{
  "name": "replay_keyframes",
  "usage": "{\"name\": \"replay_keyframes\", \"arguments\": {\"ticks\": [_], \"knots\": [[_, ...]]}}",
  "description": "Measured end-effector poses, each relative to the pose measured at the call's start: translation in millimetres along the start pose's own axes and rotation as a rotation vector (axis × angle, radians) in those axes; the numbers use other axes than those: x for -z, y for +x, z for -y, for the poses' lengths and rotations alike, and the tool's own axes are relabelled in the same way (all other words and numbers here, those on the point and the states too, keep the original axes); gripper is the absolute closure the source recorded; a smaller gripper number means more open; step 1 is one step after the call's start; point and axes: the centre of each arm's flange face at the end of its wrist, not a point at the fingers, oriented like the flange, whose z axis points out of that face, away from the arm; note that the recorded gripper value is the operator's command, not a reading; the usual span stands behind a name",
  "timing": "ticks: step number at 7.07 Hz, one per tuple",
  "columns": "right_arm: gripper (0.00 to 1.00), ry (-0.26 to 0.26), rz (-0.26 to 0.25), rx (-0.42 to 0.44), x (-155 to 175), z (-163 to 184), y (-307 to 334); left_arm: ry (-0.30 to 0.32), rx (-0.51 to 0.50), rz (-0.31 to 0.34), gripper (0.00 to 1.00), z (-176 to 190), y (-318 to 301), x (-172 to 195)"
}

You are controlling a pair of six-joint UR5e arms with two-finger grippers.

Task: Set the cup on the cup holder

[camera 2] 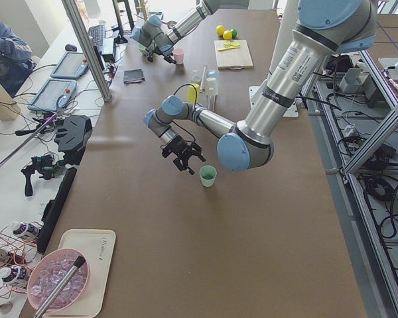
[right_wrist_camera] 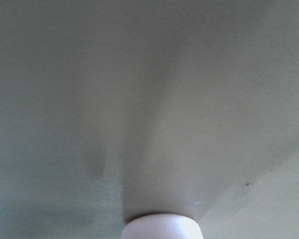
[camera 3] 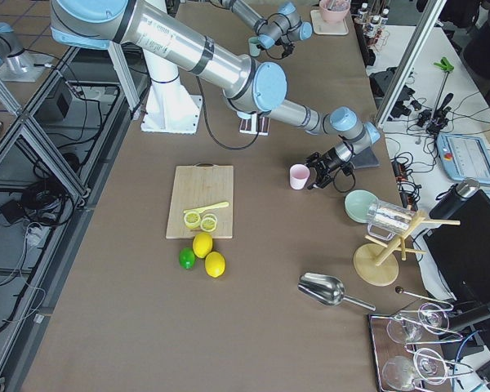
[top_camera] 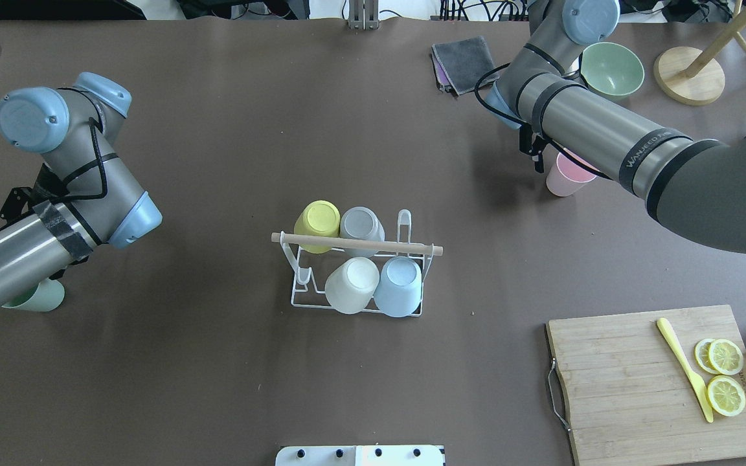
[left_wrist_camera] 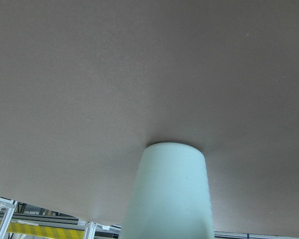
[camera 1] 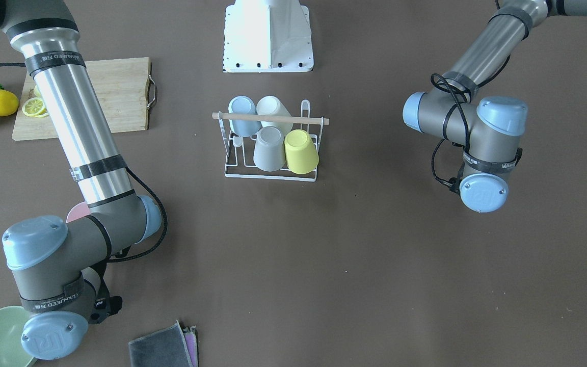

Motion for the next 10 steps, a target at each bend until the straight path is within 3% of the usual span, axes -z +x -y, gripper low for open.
{"name": "replay_keyframes", "arguments": {"ticks": [4, 5, 6, 7, 8, 10], "knots": [[0.0, -0.044, 0.004, 0.037, -17.4, -1.1, 11.1, -0.078, -0.068, 0.071, 0.02, 0.6, 3.1, -17.4], [0.05, -0.047, 0.002, 0.037, -18.9, -0.6, 9.1, -0.091, -0.08, 0.09, 0.02, 1.7, 4.5, -20.5], [0.38, -0.047, 0.001, 0.039, -19.3, -0.4, 7.1, -0.105, -0.096, 0.115, 0.02, 3.4, 7.6, -24.0], [0.87, -0.047, 0.001, 0.042, -18.3, -0.4, 5.9, -0.115, -0.106, 0.129, 0.02, 5.0, 11.1, -26.7], [1.0, -0.045, -0.001, 0.048, -16.0, -0.6, 4.2, -0.123, -0.114, 0.137, 0.02, 6.8, 16.0, -29.7], [1.0, -0.044, -0.007, 0.049, -10.0, -2.2, 3.3, -0.142, -0.116, 0.142, 0.02, 8.0, 22.0, -35.0]]}}
